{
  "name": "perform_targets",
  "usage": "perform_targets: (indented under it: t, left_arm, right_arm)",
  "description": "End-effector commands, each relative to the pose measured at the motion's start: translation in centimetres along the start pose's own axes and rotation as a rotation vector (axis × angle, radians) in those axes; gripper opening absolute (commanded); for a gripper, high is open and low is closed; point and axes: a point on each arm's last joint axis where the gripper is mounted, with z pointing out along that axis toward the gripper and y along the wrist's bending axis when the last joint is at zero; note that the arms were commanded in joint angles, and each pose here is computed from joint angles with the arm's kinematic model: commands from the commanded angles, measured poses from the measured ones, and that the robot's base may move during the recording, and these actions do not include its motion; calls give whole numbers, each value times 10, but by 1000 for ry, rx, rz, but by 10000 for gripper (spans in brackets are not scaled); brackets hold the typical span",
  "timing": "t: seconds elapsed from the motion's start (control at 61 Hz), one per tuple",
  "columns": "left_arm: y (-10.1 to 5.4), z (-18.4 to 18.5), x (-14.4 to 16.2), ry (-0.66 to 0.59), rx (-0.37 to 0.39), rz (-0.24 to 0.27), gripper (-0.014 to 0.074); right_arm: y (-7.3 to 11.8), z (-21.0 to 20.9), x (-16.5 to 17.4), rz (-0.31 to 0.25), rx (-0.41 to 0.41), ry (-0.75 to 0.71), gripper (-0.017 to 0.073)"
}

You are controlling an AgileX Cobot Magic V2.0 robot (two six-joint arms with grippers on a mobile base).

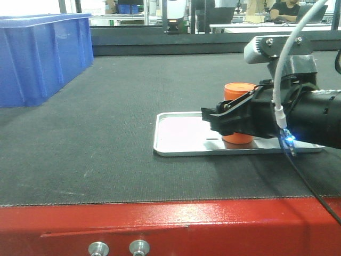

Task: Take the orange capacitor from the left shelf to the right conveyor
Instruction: 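Open the right gripper and lift it away from the cylinder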

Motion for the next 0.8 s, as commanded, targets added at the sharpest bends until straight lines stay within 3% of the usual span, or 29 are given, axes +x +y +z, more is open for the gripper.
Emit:
perform_targets:
  t: [0.0, 0.246, 0.574, 0.656, 0.787]
  left_arm:
    - [0, -2, -10, -106, 2, -4, -127]
    - [0, -2, -10, -106, 2, -4, -127]
    - [0, -2, -10, -106, 2, -4, -127]
    - [0, -2, -10, -106, 2, -4, -127]
    - [0, -2, -10, -106, 2, -4, -127]
  right_arm:
    - [1, -5, -26, -8, -16, -139, 624]
    - [6, -30, -53, -20, -12, -101, 624]
    - [20, -96, -129, -28, -24, -170, 613]
    - [21, -119, -142, -3, -18, -161, 547]
    - [22, -156, -156, -2, -2, -151, 314]
